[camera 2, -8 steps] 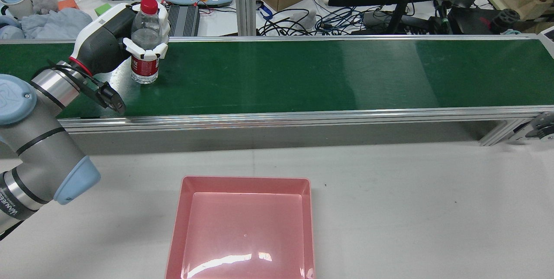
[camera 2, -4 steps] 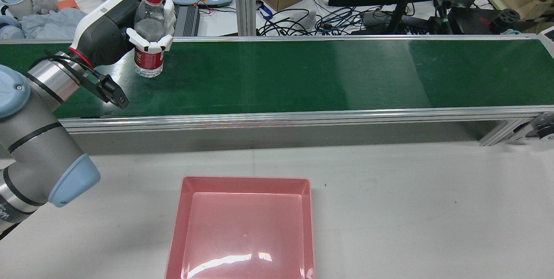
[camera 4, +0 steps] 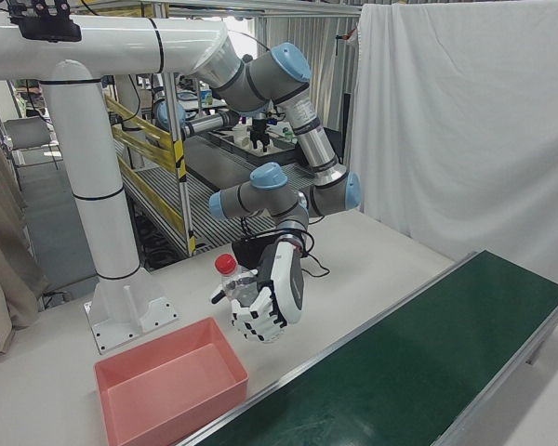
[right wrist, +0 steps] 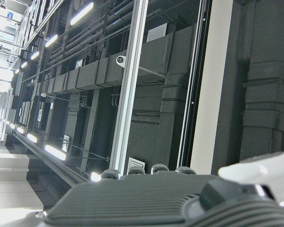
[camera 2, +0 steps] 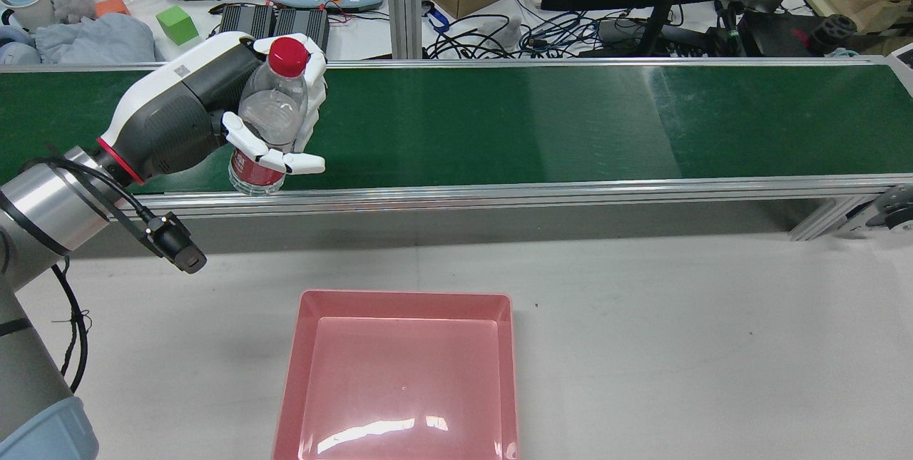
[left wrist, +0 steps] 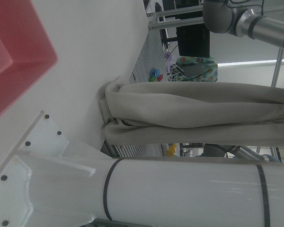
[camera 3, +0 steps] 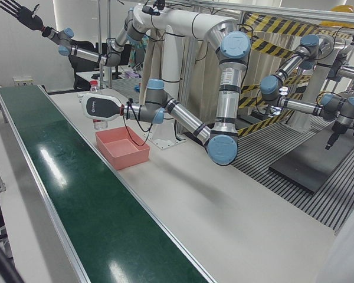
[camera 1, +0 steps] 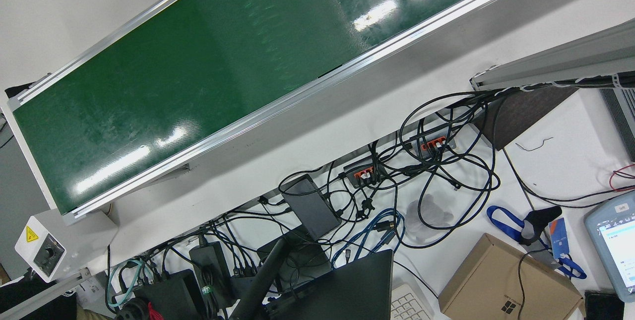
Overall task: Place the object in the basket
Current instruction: 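Carry the held bottle with the left hand over the pink tray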
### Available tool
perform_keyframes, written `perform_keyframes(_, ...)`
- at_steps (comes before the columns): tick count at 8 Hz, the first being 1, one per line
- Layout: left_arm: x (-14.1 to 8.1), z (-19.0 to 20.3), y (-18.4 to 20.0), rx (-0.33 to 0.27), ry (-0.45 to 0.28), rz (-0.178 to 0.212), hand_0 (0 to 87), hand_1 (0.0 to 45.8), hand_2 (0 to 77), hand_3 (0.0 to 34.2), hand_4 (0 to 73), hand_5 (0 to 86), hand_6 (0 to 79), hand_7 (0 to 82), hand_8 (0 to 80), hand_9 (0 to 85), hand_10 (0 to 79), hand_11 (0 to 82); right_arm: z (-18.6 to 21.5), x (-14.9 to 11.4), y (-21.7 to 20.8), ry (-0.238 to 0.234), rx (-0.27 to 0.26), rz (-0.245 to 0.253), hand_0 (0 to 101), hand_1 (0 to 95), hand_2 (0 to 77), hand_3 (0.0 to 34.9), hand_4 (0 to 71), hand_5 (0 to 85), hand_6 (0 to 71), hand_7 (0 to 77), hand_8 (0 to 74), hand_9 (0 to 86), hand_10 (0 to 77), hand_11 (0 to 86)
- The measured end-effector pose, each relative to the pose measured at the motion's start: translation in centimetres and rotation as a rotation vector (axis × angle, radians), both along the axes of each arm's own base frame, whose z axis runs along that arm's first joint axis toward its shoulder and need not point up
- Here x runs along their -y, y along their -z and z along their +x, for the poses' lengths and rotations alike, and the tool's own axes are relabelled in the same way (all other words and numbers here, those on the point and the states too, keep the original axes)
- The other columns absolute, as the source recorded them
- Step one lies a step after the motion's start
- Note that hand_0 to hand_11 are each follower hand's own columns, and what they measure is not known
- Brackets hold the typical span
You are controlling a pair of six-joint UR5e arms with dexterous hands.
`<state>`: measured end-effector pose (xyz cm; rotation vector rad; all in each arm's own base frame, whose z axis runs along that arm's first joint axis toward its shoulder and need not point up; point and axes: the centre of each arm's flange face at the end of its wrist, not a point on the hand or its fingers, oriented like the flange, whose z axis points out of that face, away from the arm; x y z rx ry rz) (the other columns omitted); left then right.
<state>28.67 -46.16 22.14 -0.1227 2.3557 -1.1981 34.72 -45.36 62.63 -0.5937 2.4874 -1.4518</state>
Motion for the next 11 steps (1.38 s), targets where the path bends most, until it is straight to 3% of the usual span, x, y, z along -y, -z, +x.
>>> perform_keyframes(1, -1.7, 1.5, 0.3, -0.005, -0.039, 0.01, 79.4, 14.7, 39.3, 0.0, 21.8, 70.4, 58.4, 59.5, 67.6, 52.9, 58.4, 52.9, 0.0, 0.0, 0.0, 0.0, 0.0, 0.0, 0, 0.0, 0.5, 0.1, 0.5, 0.0, 0.0, 0.5, 0.0, 0.0, 0.0, 0.0)
perform_keyframes(2, -3.1, 3.2, 0.7, -0.03, -0.078, 0.029, 79.4, 14.7, 39.3, 0.0, 21.8, 70.4, 58.4, 59.5, 67.6, 52.9, 58.4, 52.9, 0.0, 0.0, 0.0, 0.0, 0.0, 0.0, 0, 0.0, 0.5, 0.1, 0.5, 0.0, 0.0, 0.5, 0.0, 0.0, 0.0, 0.0)
perform_keyframes(3, -4.5, 4.8, 1.6, -0.078, -0.107, 0.051, 79.4, 14.7, 39.3, 0.1, 17.4, 70.4, 58.4, 59.5, 67.6, 52.9, 58.4, 52.9, 0.0, 0.0, 0.0, 0.0, 0.0, 0.0, 0, 0.0, 0.5, 0.1, 0.5, 0.0, 0.0, 0.5, 0.0, 0.0, 0.0, 0.0)
perform_keyframes(4, -6.3, 5.6, 2.7, -0.152, -0.116, 0.067, 79.3, 15.3, 20.2, 0.0, 12.5, 70.4, 58.4, 59.5, 67.6, 52.9, 58.4, 52.9, 0.0, 0.0, 0.0, 0.0, 0.0, 0.0, 0, 0.0, 1.1, 0.1, 0.5, 0.0, 0.0, 0.5, 0.0, 0.0, 0.0, 0.0)
perform_keyframes(5, -7.7, 5.1, 2.2, -0.213, -0.104, 0.062, 79.4, 15.3, 8.7, 0.1, 12.5, 70.4, 58.4, 59.5, 67.6, 52.9, 58.9, 52.4, 0.0, 0.0, 0.0, 0.0, 0.0, 0.001, 0, 0.0, 1.1, 0.1, 0.5, 0.0, 0.0, 0.5, 0.0, 0.0, 0.0, 0.0)
perform_keyframes(6, -8.9, 4.3, 1.6, -0.247, -0.097, 0.054, 79.4, 15.3, 8.7, 0.1, 12.5, 70.4, 58.4, 59.5, 67.6, 52.9, 58.9, 52.4, 0.0, 0.0, 0.1, 0.0, 0.0, 0.001, 0, 0.0, 1.1, 0.2, 0.5, 0.0, 0.0, 0.5, 0.0, 0.0, 0.0, 0.0)
perform_keyframes(7, -9.8, 3.5, 1.5, -0.258, -0.095, 0.046, 79.4, 15.3, 0.5, 0.1, 12.5, 70.4, 58.4, 59.5, 67.6, 52.9, 58.9, 52.4, 0.0, 0.0, 0.1, 0.0, -0.001, 0.001, 0, 0.0, 1.1, 0.1, 0.5, 0.0, 0.0, 0.5, 0.0, 0.0, 0.0, 0.0)
perform_keyframes(10, -10.9, 2.0, 1.7, -0.215, -0.095, 0.017, 79.2, 15.3, 0.5, 0.0, 21.8, 70.9, 58.4, 59.5, 67.6, 52.9, 58.9, 52.4, 0.0, -0.1, 0.1, -0.001, 0.0, 0.001, 0, 0.0, 0.5, 0.2, 0.5, 0.0, 0.0, 0.5, 0.0, 0.0, 0.0, 0.0)
perform_keyframes(11, -11.2, 1.5, 1.6, -0.196, -0.094, 0.008, 70.5, 8.2, 1.1, 0.2, 18.0, 70.9, 58.4, 59.5, 67.6, 52.9, 58.9, 52.4, 0.0, -0.1, 0.0, -0.001, 0.0, 0.0, 0, 0.0, 1.1, 0.1, 0.5, 0.0, 0.0, 0.5, 0.0, 0.0, 0.0, 0.0)
